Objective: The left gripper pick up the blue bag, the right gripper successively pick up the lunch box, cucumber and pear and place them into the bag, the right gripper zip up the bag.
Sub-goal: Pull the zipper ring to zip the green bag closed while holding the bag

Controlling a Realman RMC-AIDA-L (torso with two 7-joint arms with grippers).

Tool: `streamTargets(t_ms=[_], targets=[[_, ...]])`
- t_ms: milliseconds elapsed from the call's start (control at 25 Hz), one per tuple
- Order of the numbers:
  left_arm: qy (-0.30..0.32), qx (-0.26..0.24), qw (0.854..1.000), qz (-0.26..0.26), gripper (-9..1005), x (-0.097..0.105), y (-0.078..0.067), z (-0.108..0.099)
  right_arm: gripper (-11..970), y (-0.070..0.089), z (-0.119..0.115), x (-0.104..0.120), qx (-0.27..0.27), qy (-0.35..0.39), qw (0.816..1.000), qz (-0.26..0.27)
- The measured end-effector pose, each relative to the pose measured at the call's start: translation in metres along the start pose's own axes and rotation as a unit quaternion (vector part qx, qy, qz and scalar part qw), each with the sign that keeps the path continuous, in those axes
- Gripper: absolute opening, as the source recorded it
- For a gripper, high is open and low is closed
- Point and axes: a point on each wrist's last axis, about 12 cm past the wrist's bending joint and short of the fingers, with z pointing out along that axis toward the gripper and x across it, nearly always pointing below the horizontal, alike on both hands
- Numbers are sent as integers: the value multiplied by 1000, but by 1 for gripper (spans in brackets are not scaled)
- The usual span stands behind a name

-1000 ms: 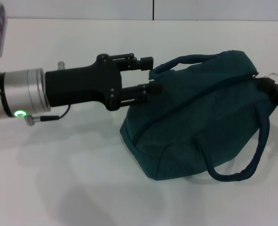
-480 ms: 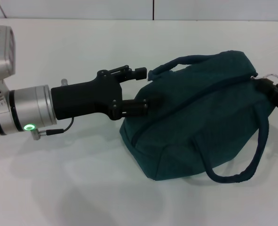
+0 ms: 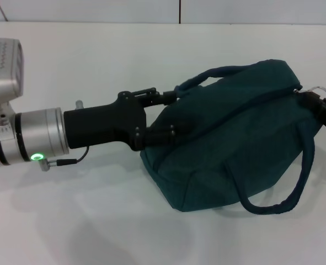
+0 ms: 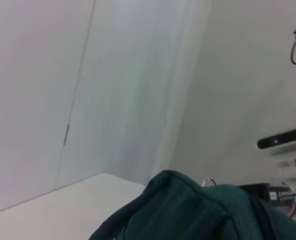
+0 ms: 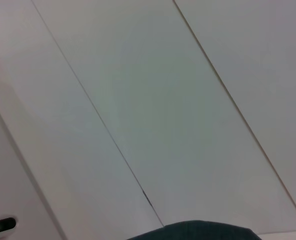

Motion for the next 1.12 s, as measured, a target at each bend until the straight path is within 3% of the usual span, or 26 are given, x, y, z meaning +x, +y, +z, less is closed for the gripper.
streamTargets(t_ms=[280,680,840,1120], targets=[[3,5,1000,9,740,4,-3,1,94,1,-2,1,0,-1,1000,1],[-2,1,1000,6,355,8,-5,-1,96,3,-3,3,-4,1,1000,4],[-9,12,1000,15,146,3,-6,-7,97,12,1,3,-44,3,999,4],[-34,16,998,48,65,-20,0,-34,98,24,5,-2,-109,-2,994,5]])
